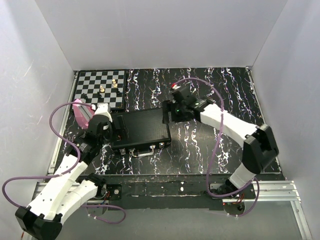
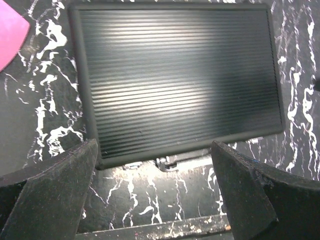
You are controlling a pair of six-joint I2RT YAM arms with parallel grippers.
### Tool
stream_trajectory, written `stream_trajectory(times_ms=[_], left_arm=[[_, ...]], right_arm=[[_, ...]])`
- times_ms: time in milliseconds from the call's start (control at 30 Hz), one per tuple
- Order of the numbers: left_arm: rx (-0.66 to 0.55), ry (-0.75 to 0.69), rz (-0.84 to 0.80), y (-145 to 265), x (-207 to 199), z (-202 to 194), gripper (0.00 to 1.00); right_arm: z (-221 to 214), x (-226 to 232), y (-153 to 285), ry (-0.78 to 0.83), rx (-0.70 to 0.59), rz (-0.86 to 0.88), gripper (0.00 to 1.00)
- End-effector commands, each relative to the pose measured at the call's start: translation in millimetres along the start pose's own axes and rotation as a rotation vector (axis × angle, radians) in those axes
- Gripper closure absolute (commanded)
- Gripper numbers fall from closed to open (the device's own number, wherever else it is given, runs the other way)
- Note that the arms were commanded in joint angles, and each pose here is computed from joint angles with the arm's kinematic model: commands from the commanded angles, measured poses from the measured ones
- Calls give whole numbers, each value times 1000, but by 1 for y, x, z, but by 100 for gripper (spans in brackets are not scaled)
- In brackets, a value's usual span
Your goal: Pack up texas hold em set
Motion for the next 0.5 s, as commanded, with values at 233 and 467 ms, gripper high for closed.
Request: stream_trajectory(times_ms=[233, 467], left_arm=[[-86, 86, 65, -14, 38, 55, 2], [-234, 115, 172, 14, 64, 81, 2]], right_arm=[[13, -103, 62, -223, -158, -27, 13], [7, -158, 129, -321, -381, -135, 12]])
Point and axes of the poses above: each gripper's point midway between its finger pads, its own y axis back along the fingers, its own x axis along the line the jaws close on, z = x × y, the point moved 5 cm from there along y, back along the fingers, and after that the axes turned 3 degrees about -y, right-handed, at the moved point
